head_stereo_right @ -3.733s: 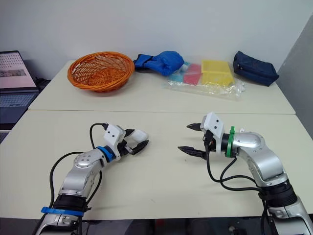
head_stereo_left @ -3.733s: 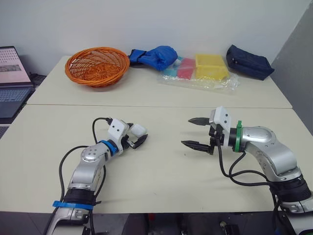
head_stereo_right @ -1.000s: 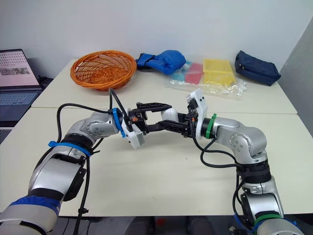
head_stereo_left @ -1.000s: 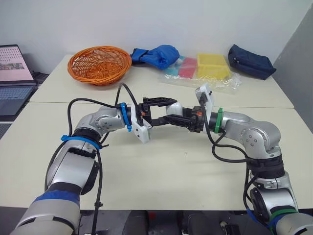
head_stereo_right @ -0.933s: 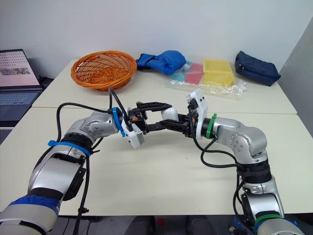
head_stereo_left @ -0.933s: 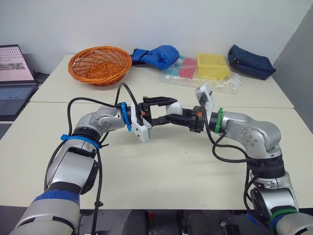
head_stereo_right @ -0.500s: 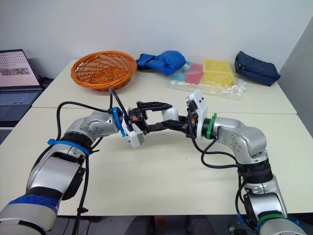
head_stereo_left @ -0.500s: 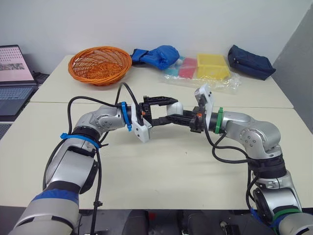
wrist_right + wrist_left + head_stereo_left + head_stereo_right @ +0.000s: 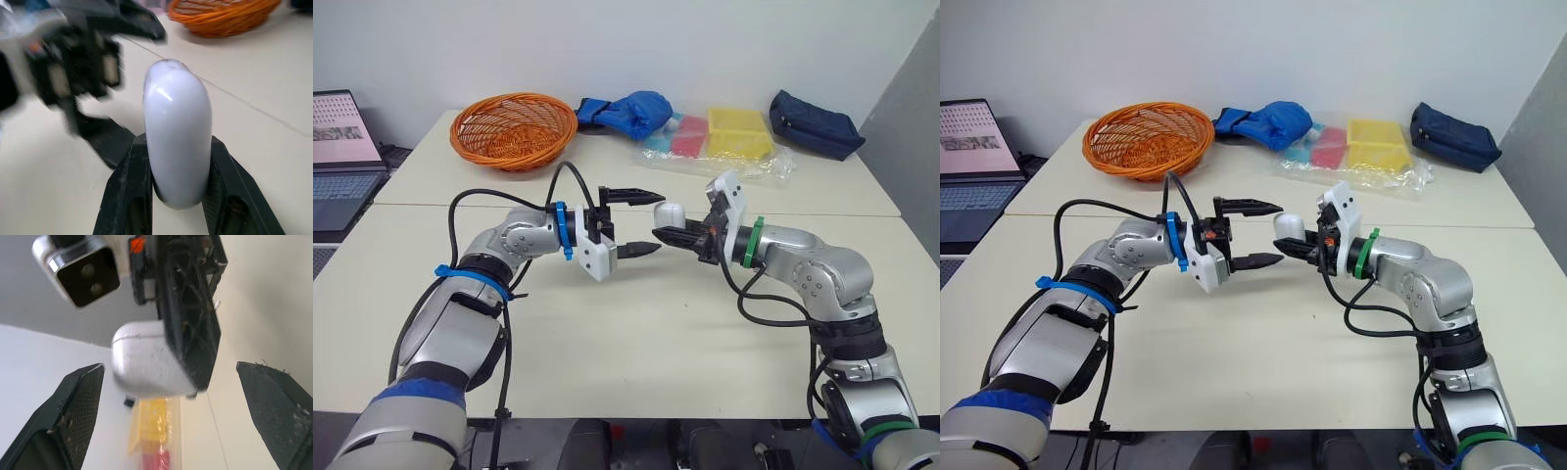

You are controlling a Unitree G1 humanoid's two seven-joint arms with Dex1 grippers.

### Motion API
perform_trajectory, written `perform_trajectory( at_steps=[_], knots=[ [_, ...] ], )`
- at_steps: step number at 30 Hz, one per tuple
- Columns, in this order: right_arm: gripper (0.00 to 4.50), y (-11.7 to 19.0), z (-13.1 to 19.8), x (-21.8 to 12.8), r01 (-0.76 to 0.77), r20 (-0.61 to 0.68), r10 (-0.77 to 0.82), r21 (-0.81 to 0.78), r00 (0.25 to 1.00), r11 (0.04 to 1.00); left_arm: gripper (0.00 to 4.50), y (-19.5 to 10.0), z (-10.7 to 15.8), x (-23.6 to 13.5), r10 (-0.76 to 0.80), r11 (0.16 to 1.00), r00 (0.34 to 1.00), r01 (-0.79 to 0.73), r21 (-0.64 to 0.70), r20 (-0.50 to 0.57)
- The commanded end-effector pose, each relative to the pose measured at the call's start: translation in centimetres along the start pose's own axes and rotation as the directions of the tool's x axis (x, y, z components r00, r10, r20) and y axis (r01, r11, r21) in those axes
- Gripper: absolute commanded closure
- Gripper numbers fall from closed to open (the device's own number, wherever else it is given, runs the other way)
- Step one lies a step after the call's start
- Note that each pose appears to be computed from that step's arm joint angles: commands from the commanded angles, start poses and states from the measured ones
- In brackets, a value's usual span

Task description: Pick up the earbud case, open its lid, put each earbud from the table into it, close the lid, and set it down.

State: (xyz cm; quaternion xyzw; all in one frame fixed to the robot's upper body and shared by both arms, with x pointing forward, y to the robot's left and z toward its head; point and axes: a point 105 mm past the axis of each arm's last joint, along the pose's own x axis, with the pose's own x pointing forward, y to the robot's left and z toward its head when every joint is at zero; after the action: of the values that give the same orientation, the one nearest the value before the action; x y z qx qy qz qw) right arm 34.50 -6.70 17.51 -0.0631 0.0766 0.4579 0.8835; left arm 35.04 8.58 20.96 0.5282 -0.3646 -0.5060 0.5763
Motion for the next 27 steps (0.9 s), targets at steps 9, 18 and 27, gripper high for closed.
perform_trajectory(
  at_steps=[9, 18, 27],
  knots=[
    [3.62, 0.1, -0.3, 1.6, 0.108, -0.021, -0.121, -0.309, 0.992, 0.945, 0.0, 2.3, -0.6, 0.0, -0.427, 0.762, 0.904, 0.358, -0.539, -0.004],
    [3.62, 0.6, -0.3, 2.0, 0.096, -0.039, -0.119, -0.377, 0.992, 0.921, 1.92, 2.3, -1.2, 1.9, -0.446, 0.763, 0.894, 0.356, -0.54, -0.041],
    [3.62, 1.5, 0.5, 2.2, 0.085, -0.026, -0.103, -0.387, 0.994, 0.918, 2.54, 2.3, -1.8, 2.6, -0.465, 0.769, 0.883, 0.366, -0.524, -0.065]
  ],
)
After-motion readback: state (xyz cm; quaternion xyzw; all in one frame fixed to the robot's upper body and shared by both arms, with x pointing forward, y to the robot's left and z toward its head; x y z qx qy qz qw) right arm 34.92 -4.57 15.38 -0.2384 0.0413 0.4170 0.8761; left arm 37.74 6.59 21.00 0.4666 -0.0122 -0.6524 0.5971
